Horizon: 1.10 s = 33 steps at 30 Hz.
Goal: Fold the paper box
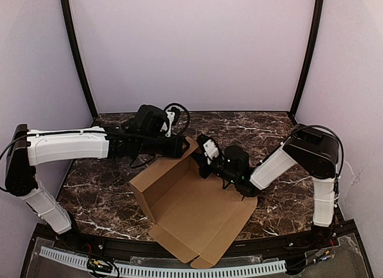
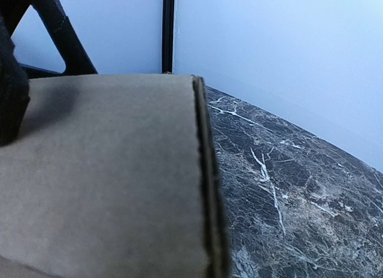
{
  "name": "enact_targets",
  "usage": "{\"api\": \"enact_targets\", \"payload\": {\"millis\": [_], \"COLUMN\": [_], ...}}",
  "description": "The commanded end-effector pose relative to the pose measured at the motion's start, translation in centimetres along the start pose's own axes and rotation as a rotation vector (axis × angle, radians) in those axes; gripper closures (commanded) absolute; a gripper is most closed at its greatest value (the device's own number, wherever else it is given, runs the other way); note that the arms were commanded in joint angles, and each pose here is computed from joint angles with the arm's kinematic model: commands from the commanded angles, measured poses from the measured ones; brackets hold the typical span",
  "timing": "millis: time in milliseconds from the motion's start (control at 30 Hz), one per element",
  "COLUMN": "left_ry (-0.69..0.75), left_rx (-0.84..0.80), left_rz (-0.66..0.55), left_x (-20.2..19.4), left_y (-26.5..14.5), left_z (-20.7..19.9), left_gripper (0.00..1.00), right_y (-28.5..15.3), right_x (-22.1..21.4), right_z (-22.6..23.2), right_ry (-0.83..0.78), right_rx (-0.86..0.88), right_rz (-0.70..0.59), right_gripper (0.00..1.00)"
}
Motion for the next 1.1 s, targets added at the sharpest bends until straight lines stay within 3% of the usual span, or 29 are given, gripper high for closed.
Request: {"api": "enact_targets", "payload": {"millis": [0,267,567,733,1067], "left_ry": [0.08,0.135,0.156,0.127,0.066], "left_rx": [0.01,0.075,0.139,0.183,0.206], "left_rz": [0.087,0.023,0.017,-0.019,-0.089], "left_x": [-0.5,2.8,2.3,1.2,-1.3], "left_y": [-1.6,-6.2,-11.6,-14.6,-18.8], "left_z": [0.0,1.0,2.7,4.0,5.7], "left_gripper": [0.43,0.32,0.22,0.21,0.2], "right_y": [-0.1,-0.4,0.3,0.2,-0.7], "right_x": [0.5,0.8,4.0,7.5,11.5], "right_z": [0.1,0.6,2.4,2.3,1.1], "right_ry": [-0.034,-0.068,-0.257,-0.328,-0.474], "right_rx": [0.012,0.043,0.16,0.242,0.317], "right_rz": [-0.015,0.001,0.101,0.191,0.503], "right_gripper": [1.0,1.0,1.0,1.0,1.0]}}
Point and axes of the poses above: each gripper's point midway between its finger pads, its own y axis out along the fingers, its own z axis along the line the jaws close on, x = y × z, the point moved 4 cm from there along -y, back along the fingers, and after that the axes turned 11 degrees about y, right-handed, at the moved point
